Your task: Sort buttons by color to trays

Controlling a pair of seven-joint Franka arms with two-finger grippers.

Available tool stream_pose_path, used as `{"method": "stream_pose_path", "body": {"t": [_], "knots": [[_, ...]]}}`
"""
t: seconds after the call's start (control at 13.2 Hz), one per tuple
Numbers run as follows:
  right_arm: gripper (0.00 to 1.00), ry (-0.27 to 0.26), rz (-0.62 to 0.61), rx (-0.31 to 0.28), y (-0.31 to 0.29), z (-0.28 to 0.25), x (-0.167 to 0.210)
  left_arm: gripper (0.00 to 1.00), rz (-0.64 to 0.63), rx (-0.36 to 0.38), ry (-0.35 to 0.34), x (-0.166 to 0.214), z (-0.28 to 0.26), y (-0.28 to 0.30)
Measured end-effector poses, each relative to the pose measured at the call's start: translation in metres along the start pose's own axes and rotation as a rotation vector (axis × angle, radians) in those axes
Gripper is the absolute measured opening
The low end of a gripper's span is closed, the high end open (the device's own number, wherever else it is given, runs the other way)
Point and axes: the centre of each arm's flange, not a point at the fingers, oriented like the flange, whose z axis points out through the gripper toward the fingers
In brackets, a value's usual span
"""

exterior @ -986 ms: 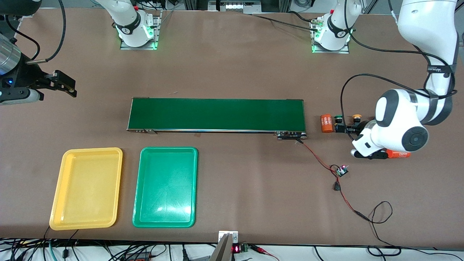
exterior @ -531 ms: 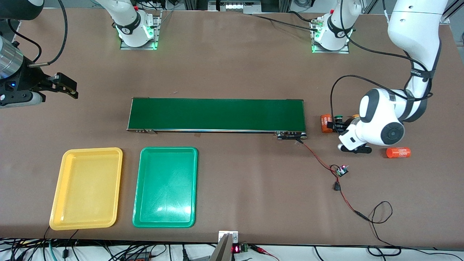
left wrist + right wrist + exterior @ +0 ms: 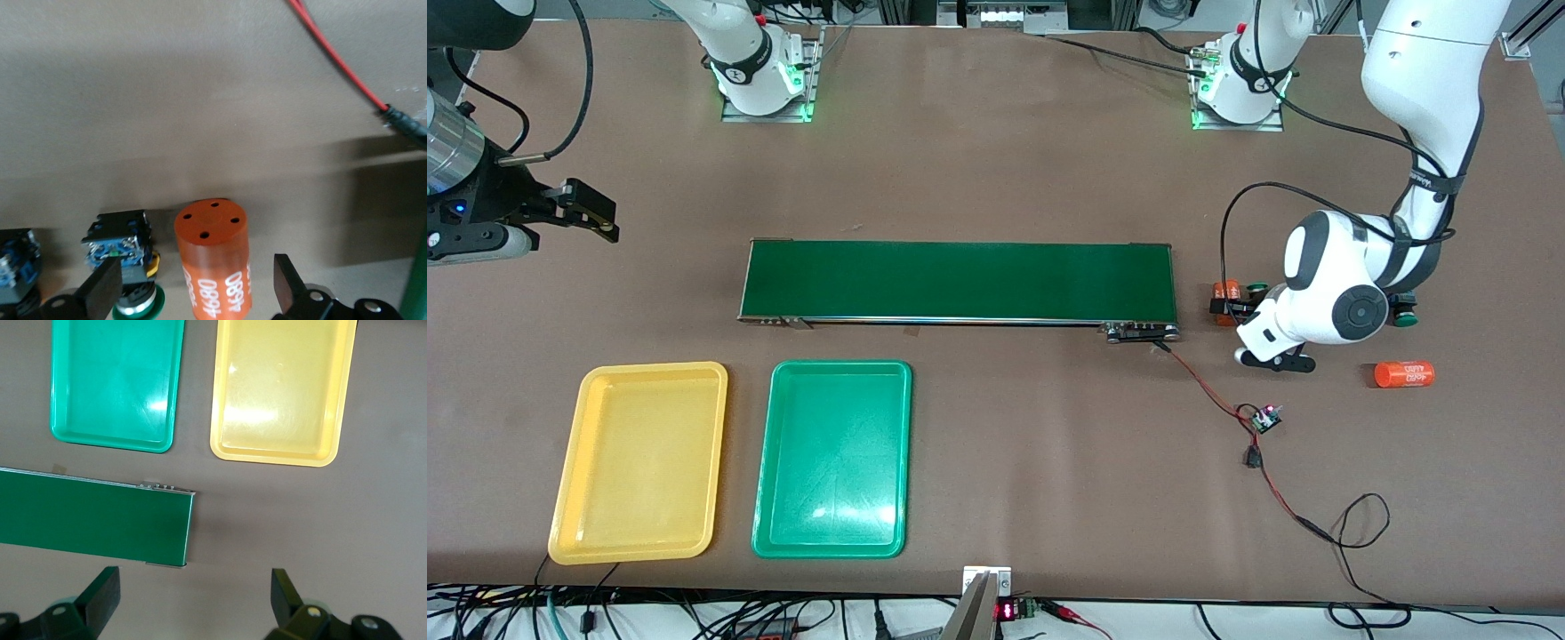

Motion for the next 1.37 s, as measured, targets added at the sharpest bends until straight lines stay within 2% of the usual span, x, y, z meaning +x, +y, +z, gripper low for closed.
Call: {"method": "stream_pose_path", "body": {"t": [0.68,1.14,1.29,1.37], "knots": [[1.0,-0.007,0.0,0.001,0.0,0.004,0.002,1.0,0.02,-0.017,0.017,-0.021,0.009,0.021],[1.0,-0.011,0.0,0.001,0.0,0.006,0.003,1.0,0.015,-0.016,0.062,-0.025,0.022,0.018],[1.0,-0.011,-0.001,0.001,0.0,0.006,0.003,0.95,0.015,-0.016,0.059,-0.026,0.024,0.018],[1.0,-0.01,-0.002,0.001,-0.001,0.006,0.003,0.85,0.015,-0.016,0.058,-0.026,0.024,0.018]]}}
